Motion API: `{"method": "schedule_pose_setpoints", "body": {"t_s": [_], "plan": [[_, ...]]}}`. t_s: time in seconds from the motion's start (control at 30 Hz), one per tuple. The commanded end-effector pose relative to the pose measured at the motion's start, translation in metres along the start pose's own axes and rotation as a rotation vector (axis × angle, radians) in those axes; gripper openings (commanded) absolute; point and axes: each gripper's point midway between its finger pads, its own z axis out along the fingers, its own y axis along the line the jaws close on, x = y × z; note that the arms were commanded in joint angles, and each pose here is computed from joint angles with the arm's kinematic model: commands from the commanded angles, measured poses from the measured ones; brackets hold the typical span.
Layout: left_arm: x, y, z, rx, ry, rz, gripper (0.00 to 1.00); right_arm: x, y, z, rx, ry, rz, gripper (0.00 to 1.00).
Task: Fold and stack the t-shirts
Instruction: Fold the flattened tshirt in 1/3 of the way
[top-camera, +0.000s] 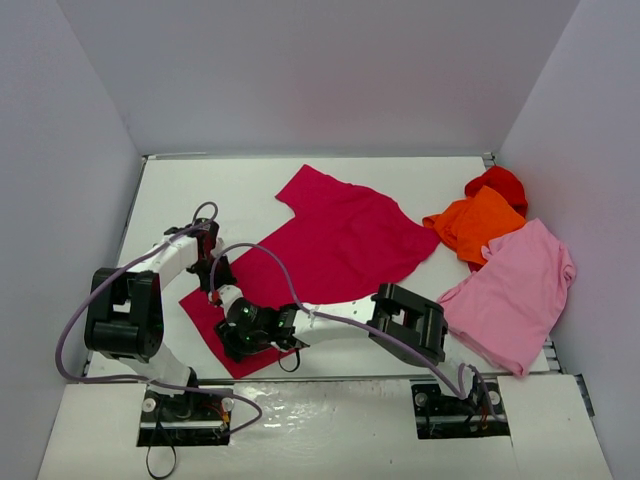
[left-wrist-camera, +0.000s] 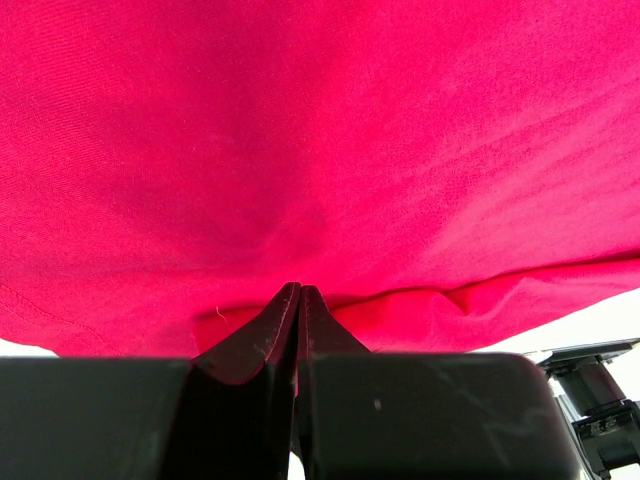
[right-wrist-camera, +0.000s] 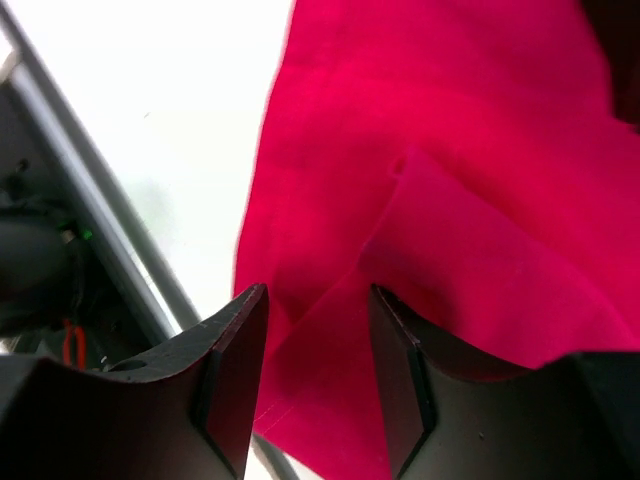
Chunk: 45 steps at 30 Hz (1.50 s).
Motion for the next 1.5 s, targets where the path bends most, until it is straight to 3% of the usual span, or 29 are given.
{"method": "schedule_pose_setpoints", "body": {"t_s": [0.0,0.2,0.33,0.57,0.67,0.73,0.8,1.17,1.2,1.3,1.47], "plan": [[-0.003,-0.010,-0.016,0.033,-0.040,0.043,0.00,-0.037,-0.010,-0.009,0.131,-0.124,0.019,0.41],[-0.001,-0.012,-0.016,0.044,-0.043,0.046,0.00,-0.042,-0.030,-0.009,0.276,-0.144,0.035,0.37],[0.000,-0.011,-0.016,0.045,-0.039,0.050,0.00,-0.045,-0.031,-0.010,0.297,-0.158,0.041,0.30],[0.001,-0.013,-0.017,0.056,-0.040,0.055,0.00,-0.043,-0.033,-0.003,0.312,-0.142,0.033,0.29],[0.001,-0.014,-0.017,0.061,-0.039,0.057,0.00,-0.044,-0.032,-0.002,0.310,-0.141,0.029,0.20],[0.001,-0.014,-0.017,0.062,-0.040,0.056,0.00,-0.044,-0.032,0.000,0.308,-0.138,0.026,0.02],[0.001,-0.015,-0.016,0.066,-0.038,0.059,0.00,-0.043,-0.030,0.000,0.299,-0.132,0.022,0.00],[0.000,-0.017,-0.016,0.077,-0.036,0.067,0.00,-0.053,0.000,-0.028,0.222,-0.149,-0.021,0.00],[0.000,-0.017,-0.016,0.077,-0.036,0.067,0.00,-0.053,0.000,-0.029,0.222,-0.147,-0.012,0.05],[0.001,-0.017,-0.015,0.079,-0.033,0.067,0.00,-0.054,0.002,-0.027,0.225,-0.144,0.009,0.32],[0.001,-0.017,-0.015,0.081,-0.030,0.068,0.00,-0.063,-0.002,-0.020,0.264,-0.175,0.024,0.39]]}}
